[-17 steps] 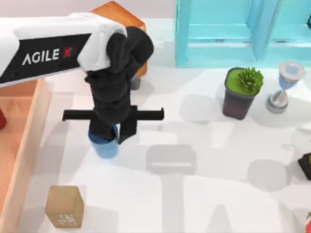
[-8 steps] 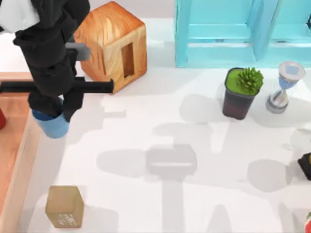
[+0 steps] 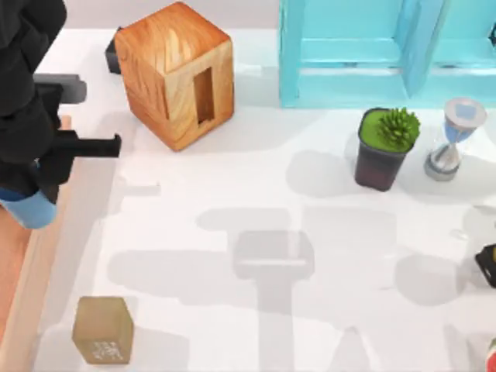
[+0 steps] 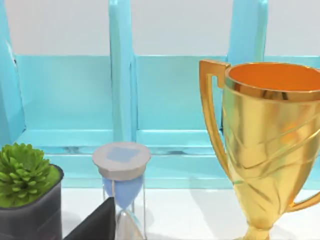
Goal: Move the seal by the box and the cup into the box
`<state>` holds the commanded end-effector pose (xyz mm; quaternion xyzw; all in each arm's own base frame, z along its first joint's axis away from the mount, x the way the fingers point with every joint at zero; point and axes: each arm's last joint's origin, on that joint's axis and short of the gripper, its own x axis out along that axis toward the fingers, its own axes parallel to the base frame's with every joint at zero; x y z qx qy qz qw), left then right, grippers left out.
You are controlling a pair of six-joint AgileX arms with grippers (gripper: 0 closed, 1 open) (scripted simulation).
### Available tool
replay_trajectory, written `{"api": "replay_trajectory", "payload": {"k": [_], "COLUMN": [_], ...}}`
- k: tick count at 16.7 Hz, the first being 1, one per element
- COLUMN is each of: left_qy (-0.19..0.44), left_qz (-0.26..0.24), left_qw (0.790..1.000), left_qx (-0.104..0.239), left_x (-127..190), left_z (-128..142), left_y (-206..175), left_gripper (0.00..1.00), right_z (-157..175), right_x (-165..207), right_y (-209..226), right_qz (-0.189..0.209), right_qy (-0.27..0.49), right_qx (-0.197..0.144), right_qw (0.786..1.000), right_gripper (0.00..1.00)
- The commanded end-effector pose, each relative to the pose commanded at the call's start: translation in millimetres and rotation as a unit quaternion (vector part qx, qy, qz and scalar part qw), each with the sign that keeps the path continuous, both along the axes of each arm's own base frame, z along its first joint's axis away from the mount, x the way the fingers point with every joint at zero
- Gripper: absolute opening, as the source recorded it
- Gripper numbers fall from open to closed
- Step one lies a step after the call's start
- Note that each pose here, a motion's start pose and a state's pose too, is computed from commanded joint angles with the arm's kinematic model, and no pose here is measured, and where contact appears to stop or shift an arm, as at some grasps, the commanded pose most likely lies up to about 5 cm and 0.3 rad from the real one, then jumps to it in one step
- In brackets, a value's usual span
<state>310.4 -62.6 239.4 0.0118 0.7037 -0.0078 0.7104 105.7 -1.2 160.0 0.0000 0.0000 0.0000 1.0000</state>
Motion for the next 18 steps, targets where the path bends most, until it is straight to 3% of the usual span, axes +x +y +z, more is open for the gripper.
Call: {"api": "replay_trajectory", "payload": {"k": [7, 10, 18], "left_qy": [0.002, -0.002, -0.007], "left_qz": [0.002, 0.002, -0.009], "left_qw": [1.000, 1.000, 1.000], "left_qx": [0.009, 0.011, 0.010], "left_x": [-71, -91, -86], "left_z": [-8, -12, -23], "left_y": [108, 120, 121], "left_gripper": [0.00, 0.00, 0.00], "right_z": [0, 0, 0], "right_x": [0, 0, 0], "right_y": [0, 0, 0], "right_qz": [0.000, 0.000, 0.000], "right_qy": [0.000, 0.000, 0.000], "right_qx": [0.000, 0.000, 0.000], "right_qw": [1.000, 1.000, 1.000], "right_gripper": [1.00, 1.00, 1.00]}}
